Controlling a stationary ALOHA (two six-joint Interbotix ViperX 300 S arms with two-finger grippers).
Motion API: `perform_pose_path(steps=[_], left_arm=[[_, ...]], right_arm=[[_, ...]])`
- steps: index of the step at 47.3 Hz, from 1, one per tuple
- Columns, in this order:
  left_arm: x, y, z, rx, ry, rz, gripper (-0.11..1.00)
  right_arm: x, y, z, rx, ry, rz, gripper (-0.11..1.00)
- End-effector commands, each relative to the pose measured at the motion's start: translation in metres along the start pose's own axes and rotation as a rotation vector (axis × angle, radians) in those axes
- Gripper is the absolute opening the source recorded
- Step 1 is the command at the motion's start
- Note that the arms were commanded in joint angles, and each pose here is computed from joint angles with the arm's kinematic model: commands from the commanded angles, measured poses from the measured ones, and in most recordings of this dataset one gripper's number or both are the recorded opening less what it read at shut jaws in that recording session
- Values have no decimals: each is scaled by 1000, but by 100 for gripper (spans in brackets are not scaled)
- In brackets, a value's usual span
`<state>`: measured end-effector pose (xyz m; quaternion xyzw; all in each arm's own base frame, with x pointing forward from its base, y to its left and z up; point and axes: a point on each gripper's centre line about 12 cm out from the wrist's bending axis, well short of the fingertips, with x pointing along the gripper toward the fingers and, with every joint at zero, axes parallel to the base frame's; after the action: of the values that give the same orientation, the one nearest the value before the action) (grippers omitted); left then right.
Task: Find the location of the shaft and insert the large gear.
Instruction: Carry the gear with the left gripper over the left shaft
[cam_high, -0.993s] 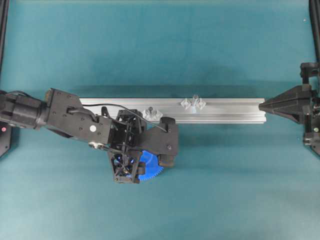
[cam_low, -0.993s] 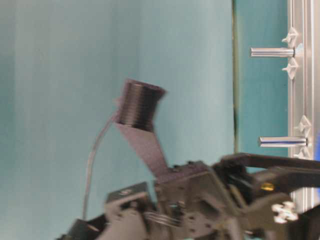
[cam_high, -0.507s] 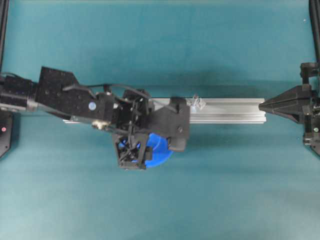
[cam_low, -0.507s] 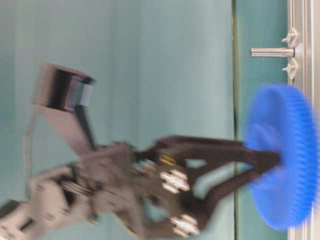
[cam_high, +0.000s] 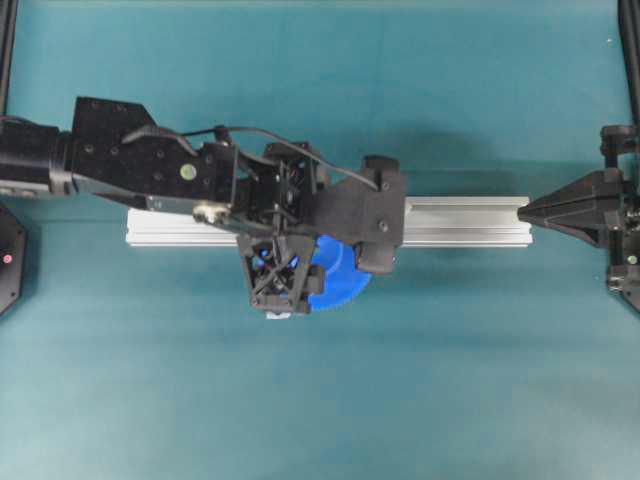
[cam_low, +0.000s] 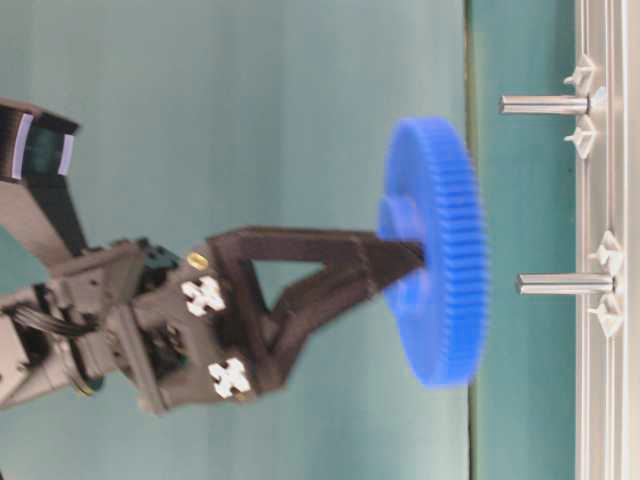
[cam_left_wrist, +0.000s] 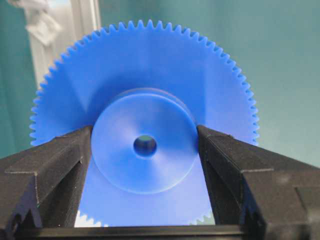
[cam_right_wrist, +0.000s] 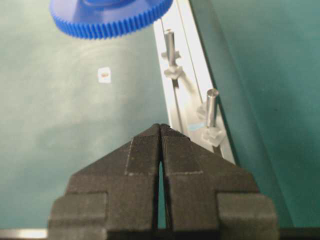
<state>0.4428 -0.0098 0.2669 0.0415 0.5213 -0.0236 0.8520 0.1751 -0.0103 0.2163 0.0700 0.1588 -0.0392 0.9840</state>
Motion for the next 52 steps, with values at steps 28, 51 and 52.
perform_pose_path(steps=[28,51,52], left_arm=[[-2,37,32,66,-68,49,72],[27,55,52,106,-62,65,72],[27,55,53,108,-64,65,72]], right_arm=[[0,0,4,12,-10,-2,-2],[0,0,3,12,-10,-2,-2],[0,0,3,13,-10,-2,-2]])
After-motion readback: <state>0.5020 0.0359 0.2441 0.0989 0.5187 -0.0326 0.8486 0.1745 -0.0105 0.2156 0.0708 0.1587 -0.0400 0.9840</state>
